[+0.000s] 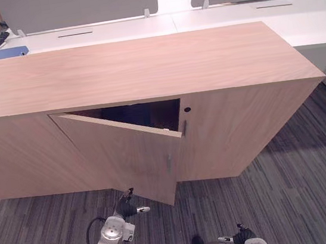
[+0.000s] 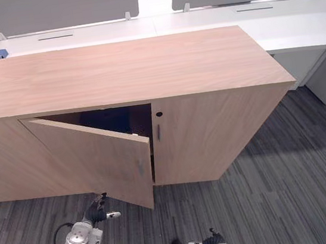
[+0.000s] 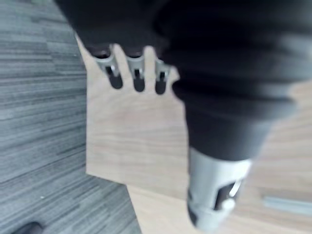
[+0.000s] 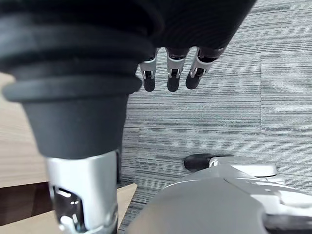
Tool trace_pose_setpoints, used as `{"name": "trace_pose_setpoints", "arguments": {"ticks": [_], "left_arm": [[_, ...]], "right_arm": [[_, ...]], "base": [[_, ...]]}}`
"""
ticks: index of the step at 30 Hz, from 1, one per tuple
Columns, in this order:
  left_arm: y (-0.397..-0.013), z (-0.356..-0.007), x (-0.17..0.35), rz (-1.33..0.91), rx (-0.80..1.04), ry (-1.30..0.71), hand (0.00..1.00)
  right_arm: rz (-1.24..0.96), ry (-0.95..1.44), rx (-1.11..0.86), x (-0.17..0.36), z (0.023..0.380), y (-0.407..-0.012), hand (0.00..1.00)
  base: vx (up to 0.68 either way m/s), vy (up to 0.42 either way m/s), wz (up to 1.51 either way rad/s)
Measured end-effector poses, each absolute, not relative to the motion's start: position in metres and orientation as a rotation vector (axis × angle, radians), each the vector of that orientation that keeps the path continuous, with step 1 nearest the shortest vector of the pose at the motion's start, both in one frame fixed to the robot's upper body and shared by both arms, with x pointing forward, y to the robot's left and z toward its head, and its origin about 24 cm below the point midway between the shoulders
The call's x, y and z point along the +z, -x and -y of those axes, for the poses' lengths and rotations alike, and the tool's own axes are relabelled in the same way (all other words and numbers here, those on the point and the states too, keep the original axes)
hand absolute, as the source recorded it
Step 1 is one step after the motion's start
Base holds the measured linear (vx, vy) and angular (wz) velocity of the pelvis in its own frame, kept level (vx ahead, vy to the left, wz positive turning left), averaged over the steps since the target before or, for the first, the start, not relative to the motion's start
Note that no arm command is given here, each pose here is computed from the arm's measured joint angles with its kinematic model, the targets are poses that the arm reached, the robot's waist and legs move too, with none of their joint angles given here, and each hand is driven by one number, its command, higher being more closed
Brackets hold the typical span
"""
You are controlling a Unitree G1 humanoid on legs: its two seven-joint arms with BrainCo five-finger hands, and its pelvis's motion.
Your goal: Walk over to the cabinet, pick up the folder, carry it to the office cabinet, place the folder inside the office cabinet, then close the office cabinet door
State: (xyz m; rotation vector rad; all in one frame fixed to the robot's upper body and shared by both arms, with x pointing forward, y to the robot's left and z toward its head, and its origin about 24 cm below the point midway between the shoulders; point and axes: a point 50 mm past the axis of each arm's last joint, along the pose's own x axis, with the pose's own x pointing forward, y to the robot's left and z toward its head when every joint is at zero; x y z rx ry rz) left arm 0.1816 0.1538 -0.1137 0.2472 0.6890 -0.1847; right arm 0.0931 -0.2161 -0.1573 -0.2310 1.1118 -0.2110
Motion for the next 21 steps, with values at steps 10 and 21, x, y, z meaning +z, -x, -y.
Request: {"name": "trace_pose_setpoints", "arguments": {"ticks": [10, 21], "left_arm": [[-0.165, -0.163, -0.125, -0.767, -0.137, -0.231, 0.00], [-0.116, -0.199, -0.149, -0.977, 0.055, -0.197, 0.00]], "right_arm": [[-1.129, 0.213, -0.219, -0.159, 0.214, -0.087, 0.00], [-1.133, 0.167, -0.265, -0.159, 0.217, -0.087, 0.00]], "base": [[-0.03, -0.016, 0.00], [0.02, -0.039, 0.00]]}}
